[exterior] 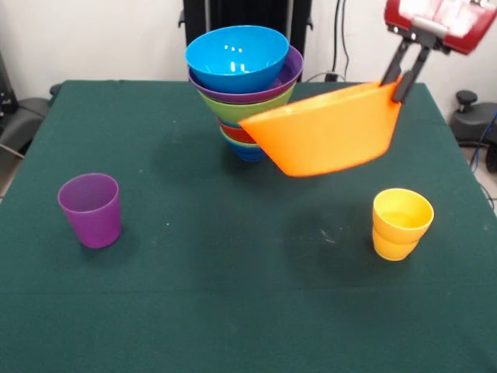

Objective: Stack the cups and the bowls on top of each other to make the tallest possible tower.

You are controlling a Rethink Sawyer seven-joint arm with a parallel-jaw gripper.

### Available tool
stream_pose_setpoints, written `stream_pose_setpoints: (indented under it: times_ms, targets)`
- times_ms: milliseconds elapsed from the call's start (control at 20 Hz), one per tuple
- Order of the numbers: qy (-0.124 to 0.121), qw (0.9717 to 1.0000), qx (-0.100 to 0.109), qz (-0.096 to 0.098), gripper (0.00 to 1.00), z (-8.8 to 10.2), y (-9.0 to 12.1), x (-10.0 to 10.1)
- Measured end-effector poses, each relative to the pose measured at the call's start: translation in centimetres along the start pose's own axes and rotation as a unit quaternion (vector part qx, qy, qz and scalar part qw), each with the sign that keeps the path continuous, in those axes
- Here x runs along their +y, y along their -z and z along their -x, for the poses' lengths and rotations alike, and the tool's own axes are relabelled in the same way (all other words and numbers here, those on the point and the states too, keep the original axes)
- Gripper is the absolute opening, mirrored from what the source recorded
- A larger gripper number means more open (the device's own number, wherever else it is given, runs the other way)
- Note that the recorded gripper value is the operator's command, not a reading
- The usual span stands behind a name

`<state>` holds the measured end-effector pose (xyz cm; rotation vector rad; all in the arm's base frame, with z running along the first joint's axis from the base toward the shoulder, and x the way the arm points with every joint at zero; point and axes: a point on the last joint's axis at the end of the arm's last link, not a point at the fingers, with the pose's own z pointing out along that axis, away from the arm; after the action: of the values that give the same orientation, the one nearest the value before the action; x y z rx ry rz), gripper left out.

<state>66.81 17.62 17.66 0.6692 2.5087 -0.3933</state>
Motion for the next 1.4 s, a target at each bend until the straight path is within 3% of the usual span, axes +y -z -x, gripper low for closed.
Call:
stream_pose_setpoints:
  times_ms: [250, 500, 750, 1000, 1400]
  targets:
    - [-0.019, 0.9996, 0.018, -0.013, 0.0, 2.7, 1.2, -1.7]
    - [-0.048, 0.9971, 0.051, -0.03, 0.0, 6.1, 2.8, -3.6]
    - [-0.069, 0.9946, 0.069, -0.035, 0.0, 8.7, 4.6, -5.0]
    - [-0.083, 0.9931, 0.075, -0.035, 0.0, 10.7, 6.6, -6.2]
    - [-0.078, 0.9934, 0.072, -0.043, 0.0, 12.2, 8.3, -7.4]
